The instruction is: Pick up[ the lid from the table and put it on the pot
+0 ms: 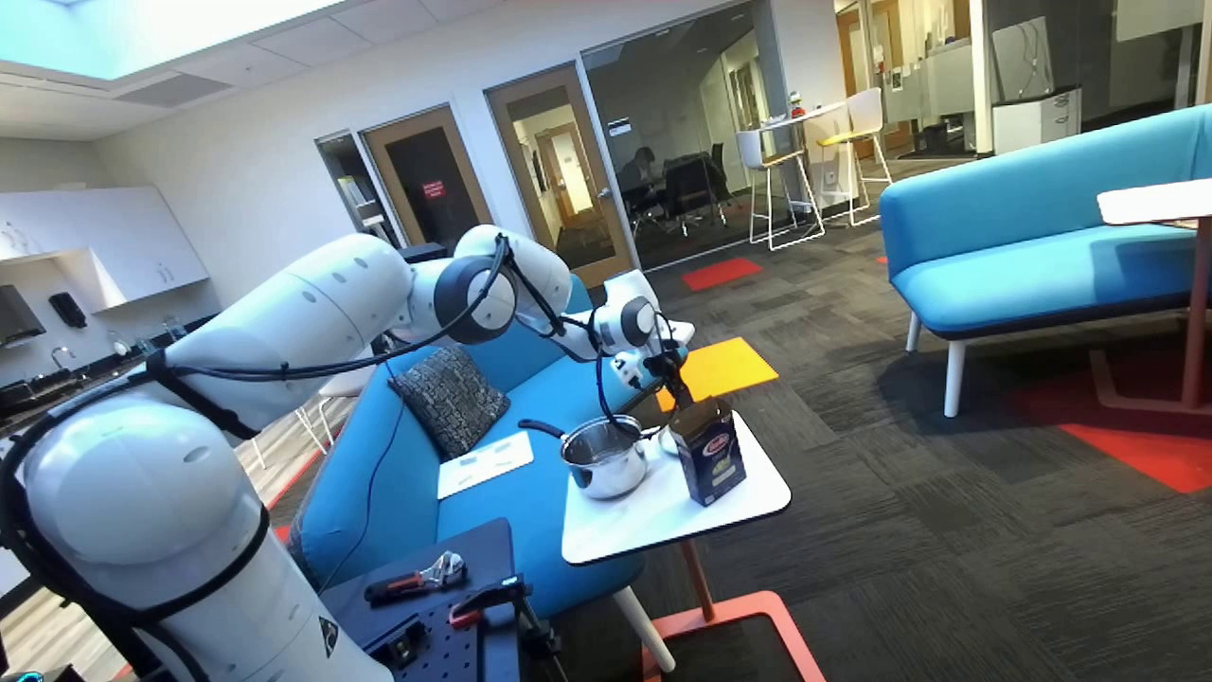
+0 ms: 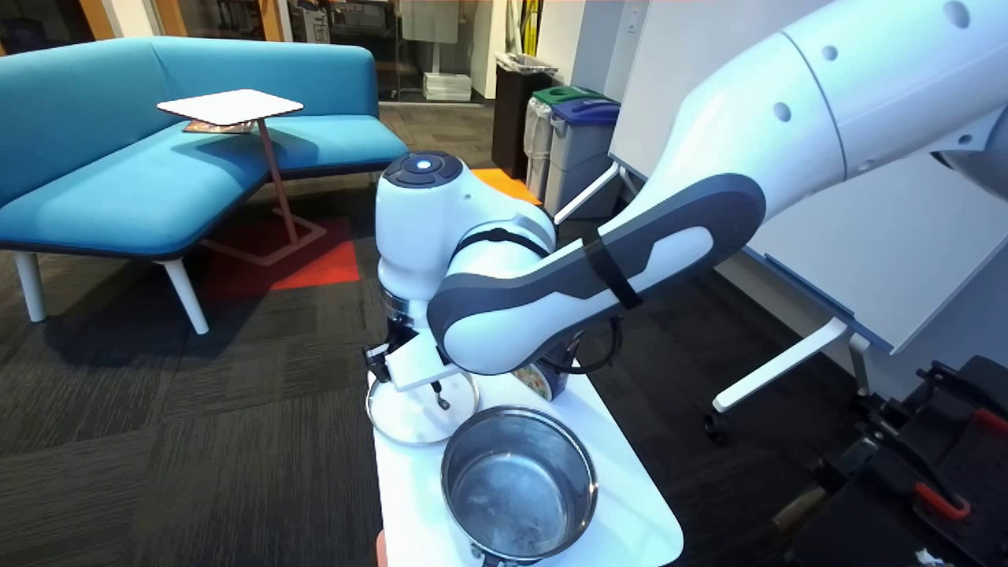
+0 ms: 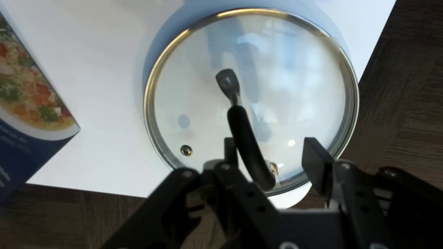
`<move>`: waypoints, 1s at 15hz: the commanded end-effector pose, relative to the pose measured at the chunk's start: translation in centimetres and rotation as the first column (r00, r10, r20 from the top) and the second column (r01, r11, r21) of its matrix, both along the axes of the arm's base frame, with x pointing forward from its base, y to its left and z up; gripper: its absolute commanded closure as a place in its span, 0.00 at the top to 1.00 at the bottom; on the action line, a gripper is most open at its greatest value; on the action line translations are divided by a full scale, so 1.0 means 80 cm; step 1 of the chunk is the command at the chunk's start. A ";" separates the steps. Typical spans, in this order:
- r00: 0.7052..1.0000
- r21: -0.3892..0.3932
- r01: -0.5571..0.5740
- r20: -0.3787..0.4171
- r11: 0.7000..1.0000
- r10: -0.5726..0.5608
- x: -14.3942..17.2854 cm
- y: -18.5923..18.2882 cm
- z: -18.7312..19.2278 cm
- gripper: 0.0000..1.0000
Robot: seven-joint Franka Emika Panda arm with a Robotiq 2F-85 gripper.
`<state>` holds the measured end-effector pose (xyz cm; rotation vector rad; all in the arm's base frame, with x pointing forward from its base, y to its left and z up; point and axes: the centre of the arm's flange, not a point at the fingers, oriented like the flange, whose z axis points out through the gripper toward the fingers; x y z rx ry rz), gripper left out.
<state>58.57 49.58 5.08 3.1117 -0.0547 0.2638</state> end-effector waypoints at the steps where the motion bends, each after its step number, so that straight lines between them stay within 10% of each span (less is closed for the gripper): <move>1: 1.000 -0.014 0.012 0.004 1.000 -0.012 0.017 0.008 0.003 0.21; 4: 1.000 -0.013 0.017 0.005 1.000 -0.017 0.019 0.006 0.005 0.00; 15: 0.997 0.021 0.068 0.044 0.998 -0.068 0.031 -0.022 0.094 0.04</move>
